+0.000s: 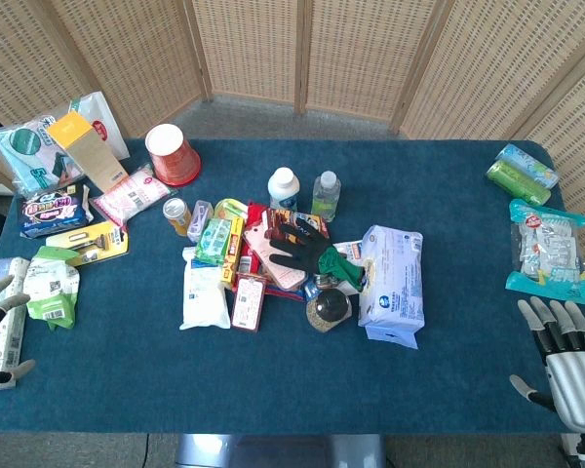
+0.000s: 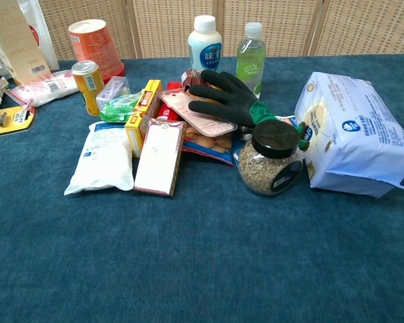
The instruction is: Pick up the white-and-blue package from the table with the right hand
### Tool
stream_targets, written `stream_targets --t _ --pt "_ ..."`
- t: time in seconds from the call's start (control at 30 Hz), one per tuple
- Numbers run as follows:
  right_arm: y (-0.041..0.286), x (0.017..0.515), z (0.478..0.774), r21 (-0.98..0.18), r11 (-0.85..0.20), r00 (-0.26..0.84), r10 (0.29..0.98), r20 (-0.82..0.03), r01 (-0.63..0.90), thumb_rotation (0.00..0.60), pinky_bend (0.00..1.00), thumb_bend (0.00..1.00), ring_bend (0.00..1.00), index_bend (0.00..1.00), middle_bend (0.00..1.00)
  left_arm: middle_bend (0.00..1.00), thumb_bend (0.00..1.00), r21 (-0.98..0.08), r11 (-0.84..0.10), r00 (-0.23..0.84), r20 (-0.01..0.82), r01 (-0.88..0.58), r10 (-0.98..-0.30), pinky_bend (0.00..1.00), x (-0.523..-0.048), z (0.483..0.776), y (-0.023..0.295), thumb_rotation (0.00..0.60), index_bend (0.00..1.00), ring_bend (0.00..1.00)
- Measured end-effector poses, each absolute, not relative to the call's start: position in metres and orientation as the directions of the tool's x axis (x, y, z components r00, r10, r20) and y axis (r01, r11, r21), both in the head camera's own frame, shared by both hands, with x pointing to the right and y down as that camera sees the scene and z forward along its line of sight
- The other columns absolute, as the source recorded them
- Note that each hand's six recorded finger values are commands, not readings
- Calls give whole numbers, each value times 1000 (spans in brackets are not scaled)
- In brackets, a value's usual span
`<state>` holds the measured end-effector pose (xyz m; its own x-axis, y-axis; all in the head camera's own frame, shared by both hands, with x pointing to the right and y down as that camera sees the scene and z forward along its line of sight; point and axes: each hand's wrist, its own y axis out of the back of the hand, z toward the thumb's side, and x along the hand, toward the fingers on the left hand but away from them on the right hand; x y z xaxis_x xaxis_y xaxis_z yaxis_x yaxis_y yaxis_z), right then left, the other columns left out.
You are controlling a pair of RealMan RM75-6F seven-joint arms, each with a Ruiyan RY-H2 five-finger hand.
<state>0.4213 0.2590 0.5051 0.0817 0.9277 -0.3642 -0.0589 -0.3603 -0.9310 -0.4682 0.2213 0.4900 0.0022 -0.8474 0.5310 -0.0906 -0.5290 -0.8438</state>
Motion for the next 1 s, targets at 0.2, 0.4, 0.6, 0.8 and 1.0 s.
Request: stream_targets --t 0.2,0.4,0.6,0.8,1.0 --pt "259 423 510 -924 -378 78 921 -382 -57 600 0 0 0 0 0 0 0 -850 -512 7 515 -124 -857 0 -468 484 219 600 223 0" --pt "249 419 526 -903 -417 131 894 -428 -101 600 0 0 0 0 0 0 0 -842 -509 23 514 -180 -857 0 -470 479 219 600 220 0" --pt "206 401 539 -912 -368 348 843 -410 -184 600 0 0 0 0 0 0 0 -833 -521 10 529 -186 -849 0 -477 481 216 600 220 0" --pt "171 358 550 -919 -270 569 723 -391 -289 600 0 0 0 0 0 0 0 -833 -527 4 534 -168 -845 0 -474 484 216 600 220 0" --pt "158 322 576 -878 -173 685 565 -460 -447 600 0 0 0 0 0 0 0 -826 -538 10 544 -166 -839 0 -473 485 217 600 220 0"
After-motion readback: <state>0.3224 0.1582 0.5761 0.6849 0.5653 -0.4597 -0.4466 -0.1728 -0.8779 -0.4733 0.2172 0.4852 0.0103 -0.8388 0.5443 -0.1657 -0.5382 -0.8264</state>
